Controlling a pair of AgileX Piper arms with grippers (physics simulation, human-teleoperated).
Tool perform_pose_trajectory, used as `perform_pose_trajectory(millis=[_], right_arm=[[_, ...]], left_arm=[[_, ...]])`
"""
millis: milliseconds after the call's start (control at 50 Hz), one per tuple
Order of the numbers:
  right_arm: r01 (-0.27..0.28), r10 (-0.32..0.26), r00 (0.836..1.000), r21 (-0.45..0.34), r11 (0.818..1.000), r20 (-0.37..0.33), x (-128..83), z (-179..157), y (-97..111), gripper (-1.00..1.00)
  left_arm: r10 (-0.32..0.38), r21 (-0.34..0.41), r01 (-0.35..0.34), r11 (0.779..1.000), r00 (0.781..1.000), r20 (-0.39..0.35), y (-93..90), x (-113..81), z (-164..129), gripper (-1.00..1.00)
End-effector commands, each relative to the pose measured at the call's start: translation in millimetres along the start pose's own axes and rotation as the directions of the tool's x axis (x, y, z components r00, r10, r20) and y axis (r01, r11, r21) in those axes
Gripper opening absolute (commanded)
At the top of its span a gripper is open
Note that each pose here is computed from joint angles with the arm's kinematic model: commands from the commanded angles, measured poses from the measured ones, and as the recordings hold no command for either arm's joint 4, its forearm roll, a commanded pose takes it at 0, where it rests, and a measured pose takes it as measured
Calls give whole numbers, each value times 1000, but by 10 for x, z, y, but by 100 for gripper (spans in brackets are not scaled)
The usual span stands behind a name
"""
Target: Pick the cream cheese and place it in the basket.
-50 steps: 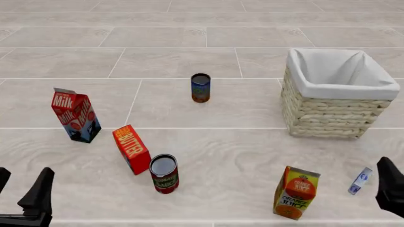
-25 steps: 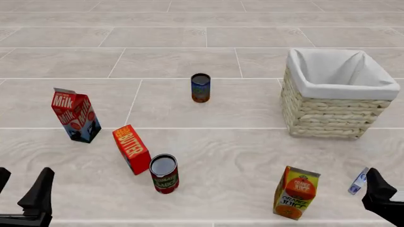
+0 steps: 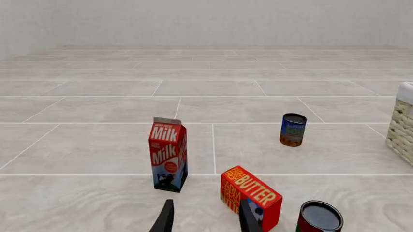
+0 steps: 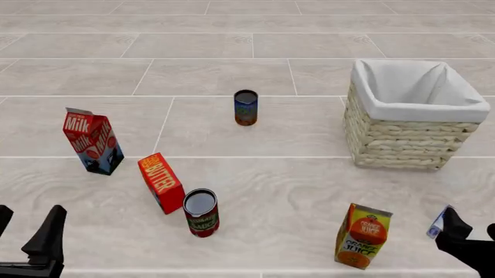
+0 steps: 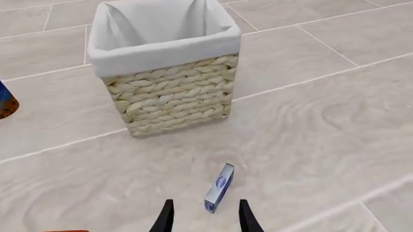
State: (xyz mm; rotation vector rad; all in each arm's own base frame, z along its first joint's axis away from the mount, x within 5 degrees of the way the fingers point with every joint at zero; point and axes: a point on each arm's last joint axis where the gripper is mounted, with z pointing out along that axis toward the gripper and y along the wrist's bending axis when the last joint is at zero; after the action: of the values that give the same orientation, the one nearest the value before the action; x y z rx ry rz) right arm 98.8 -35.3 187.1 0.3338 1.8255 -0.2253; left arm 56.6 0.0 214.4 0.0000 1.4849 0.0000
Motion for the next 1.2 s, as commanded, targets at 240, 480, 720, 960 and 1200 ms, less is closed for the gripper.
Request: perform_pose_trajectory(millis=[240,480,720,960,1200], right_arm=[[-62,62,997,-6,998,-47,92,333,11,100],[-73,73,994,3,997,-84,222,546,4,100],[-41,42,994,7,999,-102,331,668,-8,100],[-24,26,992,11,1000,-125,459,768,-19,100],[-8,11,991,26,1000,-134,533,812,-52,100]], left_arm=[[0,0,0,1000,1000,0,0,0,0,100],[0,0,0,1000,1000,0,0,0,0,100],[0,0,0,1000,1000,0,0,0,0,100],[0,0,0,1000,1000,0,0,0,0,100],[0,0,0,1000,1000,0,0,0,0,100]])
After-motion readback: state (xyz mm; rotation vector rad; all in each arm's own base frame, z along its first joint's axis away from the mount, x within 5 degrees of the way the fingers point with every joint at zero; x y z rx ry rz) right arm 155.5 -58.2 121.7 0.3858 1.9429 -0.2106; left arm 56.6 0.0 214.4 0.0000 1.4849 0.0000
